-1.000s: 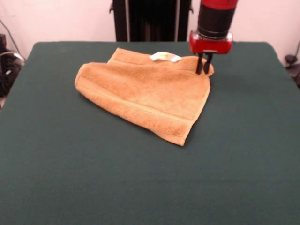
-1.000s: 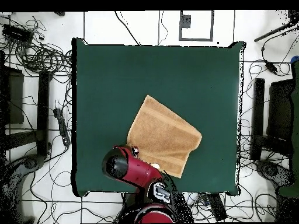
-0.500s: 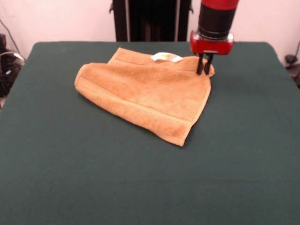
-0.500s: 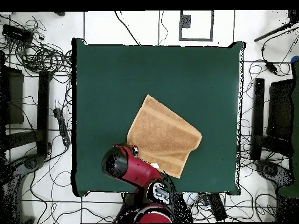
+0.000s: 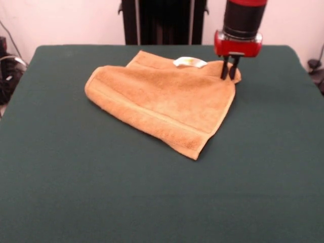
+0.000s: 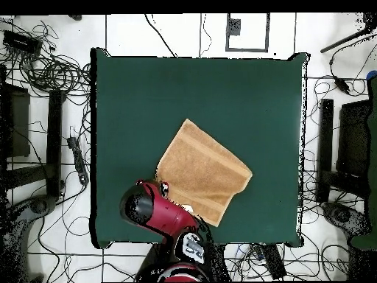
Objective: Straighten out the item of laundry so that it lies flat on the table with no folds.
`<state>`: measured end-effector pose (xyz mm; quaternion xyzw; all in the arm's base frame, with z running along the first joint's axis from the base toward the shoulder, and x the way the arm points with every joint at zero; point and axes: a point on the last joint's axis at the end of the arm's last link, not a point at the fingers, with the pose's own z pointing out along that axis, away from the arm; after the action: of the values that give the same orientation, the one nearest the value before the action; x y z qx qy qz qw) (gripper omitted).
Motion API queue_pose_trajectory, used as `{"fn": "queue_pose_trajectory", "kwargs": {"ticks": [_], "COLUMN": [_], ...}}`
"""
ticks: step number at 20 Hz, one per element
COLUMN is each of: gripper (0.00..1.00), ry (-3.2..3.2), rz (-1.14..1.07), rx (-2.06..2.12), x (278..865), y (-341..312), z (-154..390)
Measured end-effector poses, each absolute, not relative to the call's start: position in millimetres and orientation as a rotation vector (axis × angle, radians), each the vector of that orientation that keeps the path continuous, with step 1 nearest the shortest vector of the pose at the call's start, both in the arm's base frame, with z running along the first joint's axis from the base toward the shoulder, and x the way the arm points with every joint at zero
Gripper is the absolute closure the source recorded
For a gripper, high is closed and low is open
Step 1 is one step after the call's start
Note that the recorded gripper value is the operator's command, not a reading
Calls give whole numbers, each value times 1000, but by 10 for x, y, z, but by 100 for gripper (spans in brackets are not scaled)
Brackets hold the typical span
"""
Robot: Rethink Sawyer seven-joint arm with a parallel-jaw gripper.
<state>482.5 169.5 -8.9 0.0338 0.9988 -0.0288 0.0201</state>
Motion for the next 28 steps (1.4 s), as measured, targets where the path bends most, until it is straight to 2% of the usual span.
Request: {"fn": "queue_pose_trajectory", "kwargs": {"ticks": [9, 18, 28], "gripper": [100, 100, 100], "ry": [3106, 3084, 3087], "rz": [-70, -68, -96], "rx": [97, 149, 175], "x": [4838, 4968, 5007], "y": [2045, 2042, 1935], "z": [165, 204, -119]}}
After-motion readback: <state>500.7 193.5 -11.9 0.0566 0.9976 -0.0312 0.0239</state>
